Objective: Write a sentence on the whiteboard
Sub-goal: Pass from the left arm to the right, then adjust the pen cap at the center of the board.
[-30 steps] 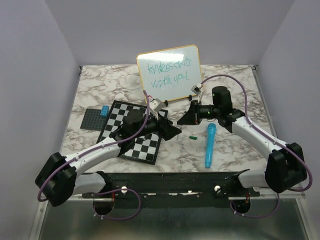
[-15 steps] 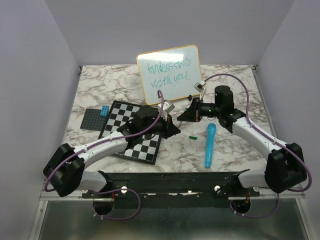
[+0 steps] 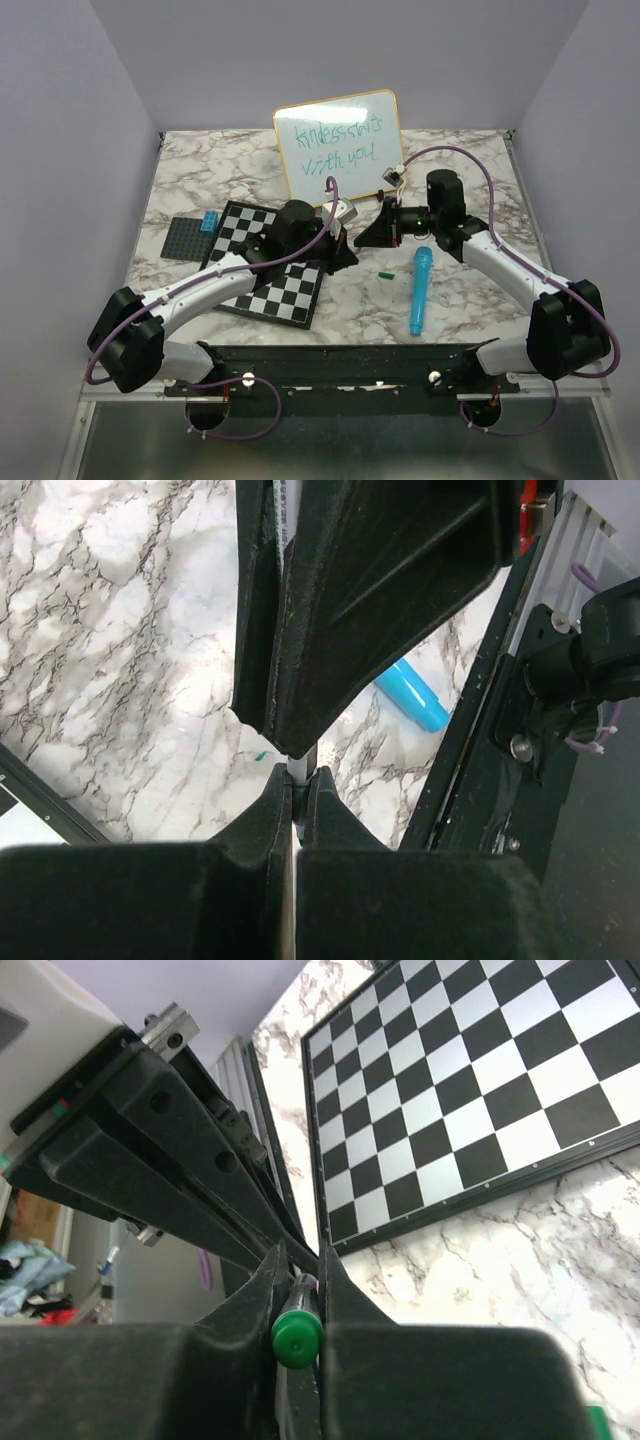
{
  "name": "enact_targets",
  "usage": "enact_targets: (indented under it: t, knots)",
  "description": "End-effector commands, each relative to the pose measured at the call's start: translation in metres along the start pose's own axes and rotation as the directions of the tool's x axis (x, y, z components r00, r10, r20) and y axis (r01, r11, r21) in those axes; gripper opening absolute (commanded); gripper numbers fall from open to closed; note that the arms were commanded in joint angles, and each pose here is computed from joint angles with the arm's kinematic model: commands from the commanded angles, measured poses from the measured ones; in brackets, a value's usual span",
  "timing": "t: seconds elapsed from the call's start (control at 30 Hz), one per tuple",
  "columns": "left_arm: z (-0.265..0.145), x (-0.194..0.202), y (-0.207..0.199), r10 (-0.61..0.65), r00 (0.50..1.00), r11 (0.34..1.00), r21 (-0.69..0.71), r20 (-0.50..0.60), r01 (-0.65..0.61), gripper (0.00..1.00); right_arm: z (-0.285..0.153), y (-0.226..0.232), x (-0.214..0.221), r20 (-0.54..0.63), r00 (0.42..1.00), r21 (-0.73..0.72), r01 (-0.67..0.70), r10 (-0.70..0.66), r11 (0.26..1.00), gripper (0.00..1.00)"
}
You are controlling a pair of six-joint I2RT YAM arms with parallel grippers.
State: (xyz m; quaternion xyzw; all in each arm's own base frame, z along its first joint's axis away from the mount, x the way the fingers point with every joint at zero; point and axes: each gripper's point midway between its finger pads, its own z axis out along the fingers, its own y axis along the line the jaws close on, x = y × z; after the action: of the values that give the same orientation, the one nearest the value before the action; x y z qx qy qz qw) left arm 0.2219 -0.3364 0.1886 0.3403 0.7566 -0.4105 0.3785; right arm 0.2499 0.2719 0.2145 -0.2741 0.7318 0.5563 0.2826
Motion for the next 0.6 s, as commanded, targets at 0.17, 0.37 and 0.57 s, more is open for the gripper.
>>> enact_targets:
  t: [0.17, 0.37, 0.57]
  knots:
    - [-0.011, -0.012, 0.016, 0.006, 0.999, 0.995, -0.098, 0.048, -0.002, 0.48, -0.014, -0.009, -0.017, 0.041, 0.995, 0.101, 0.083, -0.087, 0.991, 0.0]
    - [-0.057, -0.027, 0.03, -0.117, 0.941, 0.966, -0.184, 0.318, 0.183, 0.99, -0.097, -0.06, -0.065, 0.218, 0.949, 0.514, 0.086, -0.227, 0.854, 0.01]
    - [-0.025, -0.007, 0.008, -0.578, 0.755, 0.793, -0.004, 0.309, 0.609, 0.88, -0.141, -0.078, -0.077, 0.294, 0.929, 0.611, -0.001, -0.226, 0.791, 0.0]
